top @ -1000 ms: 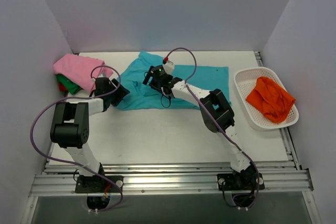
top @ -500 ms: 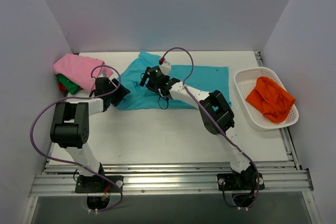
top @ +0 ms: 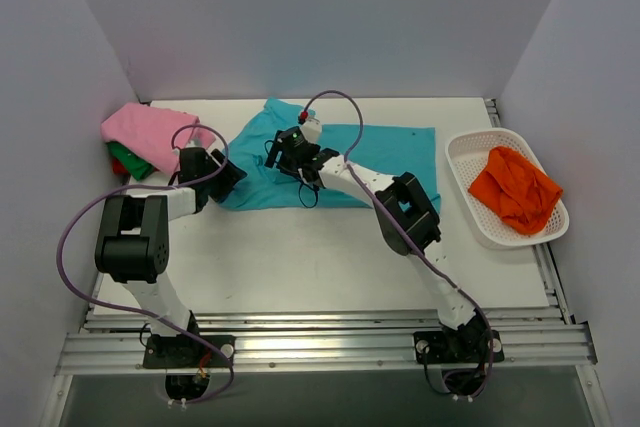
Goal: Fold and stack the t-shirts
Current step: Fold the tshirt
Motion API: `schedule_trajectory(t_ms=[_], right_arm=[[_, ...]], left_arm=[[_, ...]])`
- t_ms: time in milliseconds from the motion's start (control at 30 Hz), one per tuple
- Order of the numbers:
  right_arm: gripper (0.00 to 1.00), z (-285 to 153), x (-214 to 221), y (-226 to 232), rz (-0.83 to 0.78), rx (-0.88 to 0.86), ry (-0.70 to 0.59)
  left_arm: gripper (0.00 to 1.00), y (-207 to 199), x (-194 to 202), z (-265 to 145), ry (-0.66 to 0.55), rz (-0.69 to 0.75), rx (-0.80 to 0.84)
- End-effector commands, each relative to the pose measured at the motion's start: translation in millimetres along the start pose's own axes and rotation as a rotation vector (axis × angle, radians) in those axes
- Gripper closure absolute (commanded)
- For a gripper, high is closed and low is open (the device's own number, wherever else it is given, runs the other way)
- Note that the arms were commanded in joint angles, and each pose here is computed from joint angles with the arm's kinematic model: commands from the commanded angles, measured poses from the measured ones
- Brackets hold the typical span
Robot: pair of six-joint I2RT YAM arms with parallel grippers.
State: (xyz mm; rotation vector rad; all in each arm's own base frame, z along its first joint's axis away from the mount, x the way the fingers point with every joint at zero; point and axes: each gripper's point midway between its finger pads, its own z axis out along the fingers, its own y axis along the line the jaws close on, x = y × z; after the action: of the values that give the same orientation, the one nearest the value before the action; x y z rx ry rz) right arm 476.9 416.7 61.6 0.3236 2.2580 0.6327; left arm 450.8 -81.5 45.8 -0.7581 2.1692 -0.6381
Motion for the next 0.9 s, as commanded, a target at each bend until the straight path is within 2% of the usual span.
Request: schedule_trajectory(t_ms=[0,200,367,567,867], right_arm=[[0.29,1.9,1.3,3.3,-0.16,0.032,0.03],[0.27,3.4,-2.4,-16.4,-0.5,0.073,0.142],[0.24,-6.5,-21.7,-32.0,-0.678,0.099,0.131],[0.24,-20.8,-28.1,-35.3,-0.787,0.105,0.137],[0.24,-32.2,-9.5,-2.7,-0.853,0.056,0.118]], left_arm=[[0.3,-20.3,-22.3,-2.1,-0.055,0.014,0.069],[0.3,-21.0,-21.5,-1.6,-0.053,0.012,0.08],[0.3,-21.6,-19.9,0.1,-0.047,0.011,0.086],[0.3,-21.3,-21.1,0.1,-0.052,0.014,0.086],[0.31,-18.8,-19.3,4.1,-0.045,0.011,0.082]])
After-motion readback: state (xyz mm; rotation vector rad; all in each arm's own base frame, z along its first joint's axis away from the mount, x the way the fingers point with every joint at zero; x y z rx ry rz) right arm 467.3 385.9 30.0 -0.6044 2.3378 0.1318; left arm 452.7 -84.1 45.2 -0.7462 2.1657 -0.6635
